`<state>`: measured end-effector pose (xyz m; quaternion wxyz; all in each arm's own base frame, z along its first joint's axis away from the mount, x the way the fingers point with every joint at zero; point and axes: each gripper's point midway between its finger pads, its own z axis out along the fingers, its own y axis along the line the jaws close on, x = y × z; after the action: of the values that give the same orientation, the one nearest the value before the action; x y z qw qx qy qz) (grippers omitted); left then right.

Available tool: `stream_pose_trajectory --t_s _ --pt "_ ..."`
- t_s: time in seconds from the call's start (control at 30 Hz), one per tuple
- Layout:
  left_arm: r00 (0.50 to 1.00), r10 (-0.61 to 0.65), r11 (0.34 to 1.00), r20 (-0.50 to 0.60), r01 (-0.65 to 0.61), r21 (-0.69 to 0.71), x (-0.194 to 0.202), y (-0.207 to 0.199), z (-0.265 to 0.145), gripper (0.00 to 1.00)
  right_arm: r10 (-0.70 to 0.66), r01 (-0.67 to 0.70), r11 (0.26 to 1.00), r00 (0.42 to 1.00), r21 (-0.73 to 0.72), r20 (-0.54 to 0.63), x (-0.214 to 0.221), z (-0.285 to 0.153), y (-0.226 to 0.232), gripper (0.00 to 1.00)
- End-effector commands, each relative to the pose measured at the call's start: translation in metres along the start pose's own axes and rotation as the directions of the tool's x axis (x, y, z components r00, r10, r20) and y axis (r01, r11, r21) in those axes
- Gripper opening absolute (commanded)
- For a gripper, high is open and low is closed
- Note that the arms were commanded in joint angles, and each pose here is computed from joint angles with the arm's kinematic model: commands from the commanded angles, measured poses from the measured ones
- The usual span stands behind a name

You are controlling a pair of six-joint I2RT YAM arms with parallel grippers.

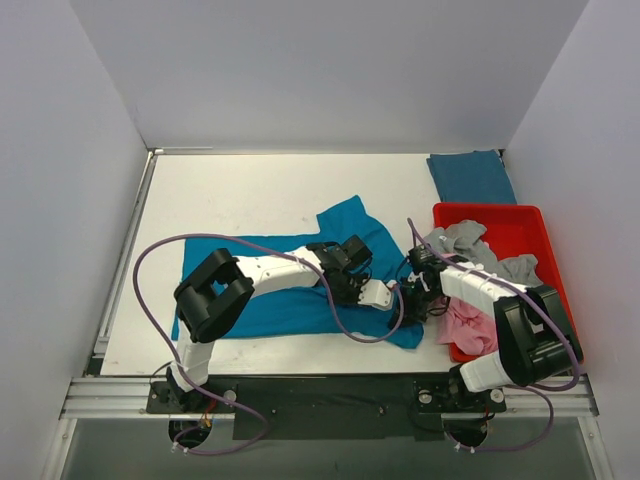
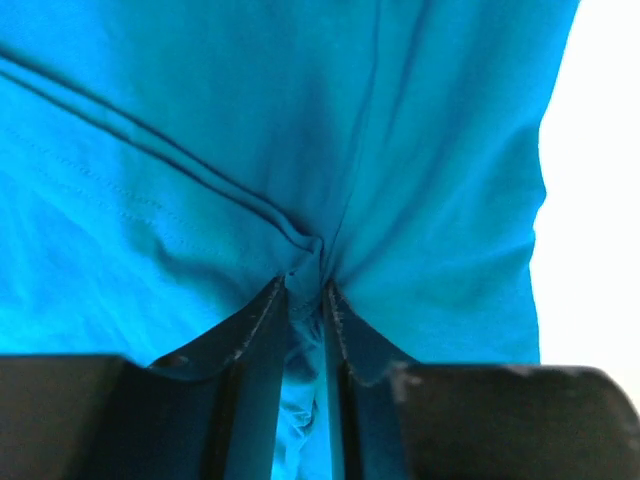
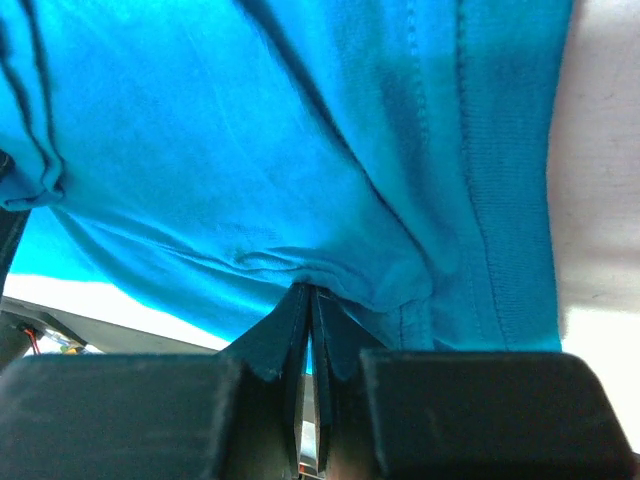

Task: Fold and stack the t-shirts
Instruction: Fold the flattened tshirt in 1/3 of the way

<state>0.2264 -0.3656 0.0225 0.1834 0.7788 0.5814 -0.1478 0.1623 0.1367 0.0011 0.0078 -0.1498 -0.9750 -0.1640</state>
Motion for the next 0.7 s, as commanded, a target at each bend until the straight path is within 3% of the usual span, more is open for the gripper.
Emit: stream_pose_trajectory --t_s 0.0,0.1,0.23,0.4,0.67 --pt "0.999 -0.04 0.997 0.021 0.041 -0.072 -0.012 0.022 -0.01 0.28 0.009 -0.009 0.995 1.0 0.099 -0.001 0.009 0.006 -0.029 0.0" --pt "0.996 -0.075 0.997 0.056 0.075 0.002 -0.015 0.013 -0.016 0.31 0.013 -0.011 0.994 1.0 0.112 -0.017 0.014 0.008 -0.036 0.0" --pt "0.995 -0.082 0.997 0.06 0.082 0.001 -0.016 0.014 -0.017 0.37 0.011 -0.007 0.993 1.0 0.118 -0.028 0.016 0.008 -0.039 0.0" --pt "0.987 -0.112 0.994 0.115 0.111 0.012 -0.033 0.019 -0.019 0.35 0.009 -0.005 0.993 1.0 0.114 -0.028 0.015 0.007 -0.038 0.0" --pt "0.992 -0.098 0.994 0.082 0.093 0.06 -0.023 0.004 -0.011 0.31 0.007 -0.002 0.993 0.999 0.118 -0.04 0.017 0.008 -0.04 0.0"
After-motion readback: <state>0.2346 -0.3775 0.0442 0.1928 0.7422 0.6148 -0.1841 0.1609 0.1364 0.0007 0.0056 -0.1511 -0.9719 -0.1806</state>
